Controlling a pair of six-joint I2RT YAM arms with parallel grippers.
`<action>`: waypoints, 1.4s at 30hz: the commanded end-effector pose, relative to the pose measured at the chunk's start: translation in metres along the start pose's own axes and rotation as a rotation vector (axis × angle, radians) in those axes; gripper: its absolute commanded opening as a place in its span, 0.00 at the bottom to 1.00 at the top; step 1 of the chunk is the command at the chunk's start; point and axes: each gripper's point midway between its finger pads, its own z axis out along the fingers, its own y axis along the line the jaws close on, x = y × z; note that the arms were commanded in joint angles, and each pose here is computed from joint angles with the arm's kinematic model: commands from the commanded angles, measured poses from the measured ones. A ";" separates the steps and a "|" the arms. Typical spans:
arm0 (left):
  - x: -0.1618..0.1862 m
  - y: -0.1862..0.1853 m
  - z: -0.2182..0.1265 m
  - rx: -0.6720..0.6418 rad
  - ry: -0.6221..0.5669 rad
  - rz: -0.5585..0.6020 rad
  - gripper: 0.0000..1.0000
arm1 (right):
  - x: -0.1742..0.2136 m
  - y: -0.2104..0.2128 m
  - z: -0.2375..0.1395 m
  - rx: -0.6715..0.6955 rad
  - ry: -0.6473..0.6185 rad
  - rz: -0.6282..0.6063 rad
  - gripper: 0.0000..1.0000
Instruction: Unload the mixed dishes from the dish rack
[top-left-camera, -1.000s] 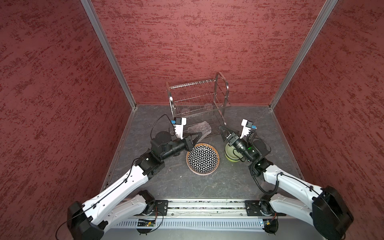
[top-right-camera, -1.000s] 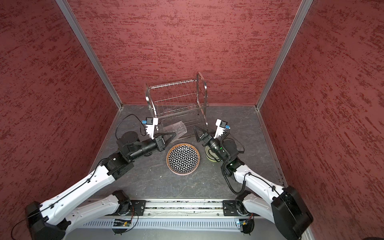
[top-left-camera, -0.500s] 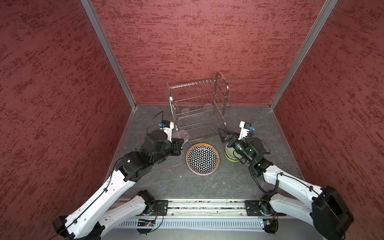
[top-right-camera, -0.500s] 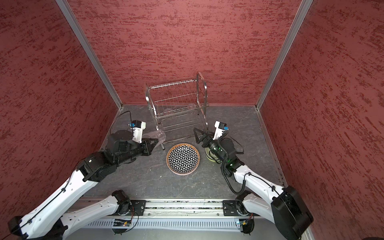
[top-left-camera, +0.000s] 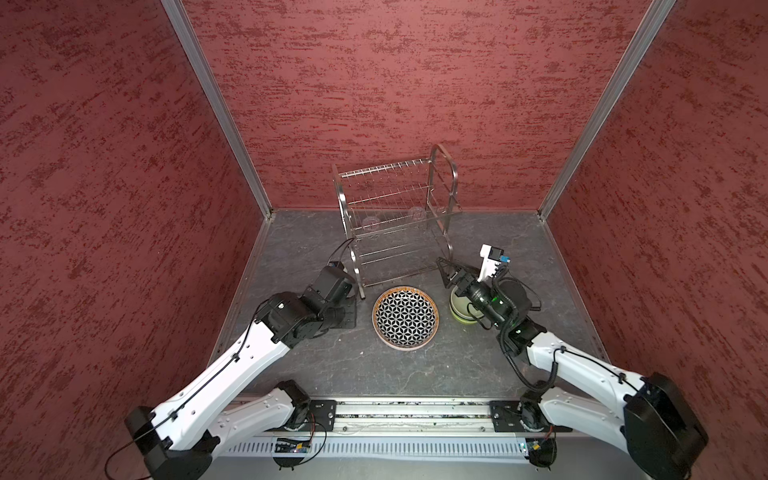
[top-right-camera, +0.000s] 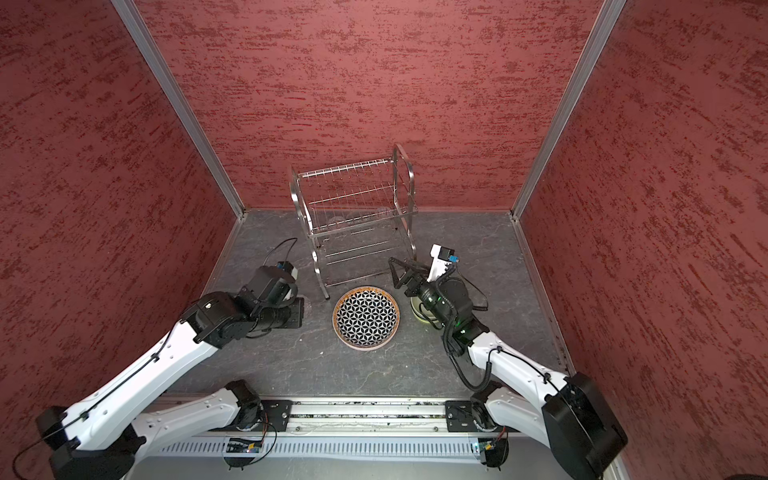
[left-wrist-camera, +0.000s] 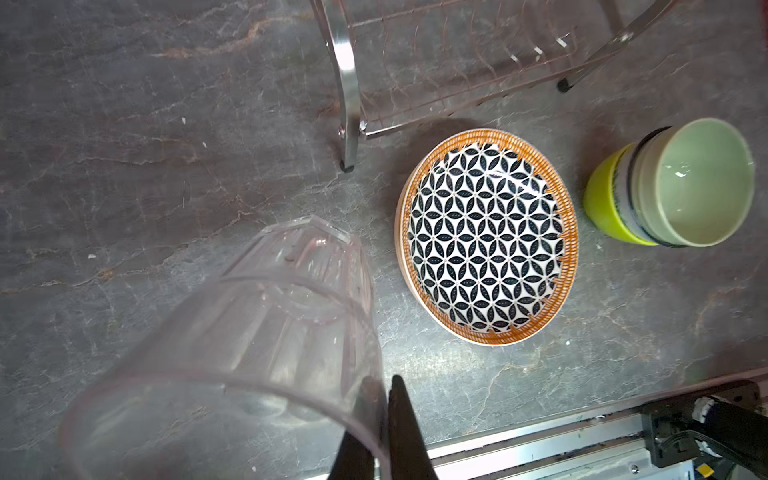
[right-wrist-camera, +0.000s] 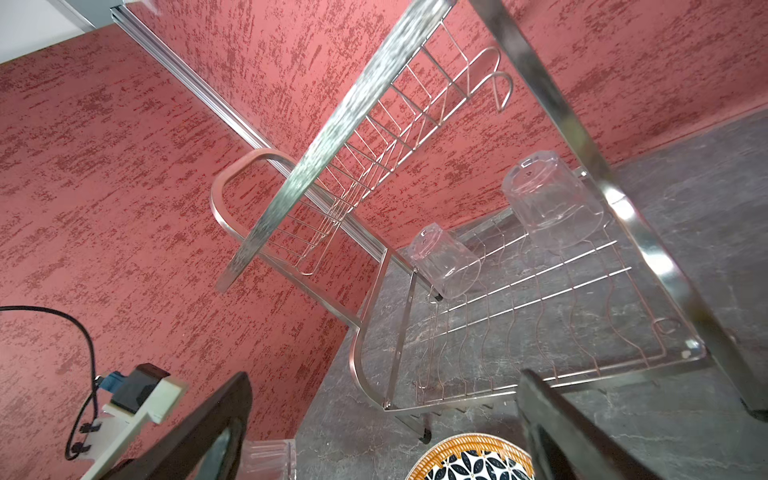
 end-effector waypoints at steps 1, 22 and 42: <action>0.011 0.001 0.011 -0.024 0.049 0.050 0.00 | -0.005 -0.006 -0.007 0.024 -0.043 0.012 0.99; 0.064 -0.034 0.077 0.055 0.252 0.147 0.00 | 0.002 -0.013 -0.002 0.034 -0.031 0.020 0.99; 0.074 -0.038 0.100 -0.001 0.303 0.192 0.14 | 0.004 -0.016 -0.002 0.046 -0.026 0.020 0.99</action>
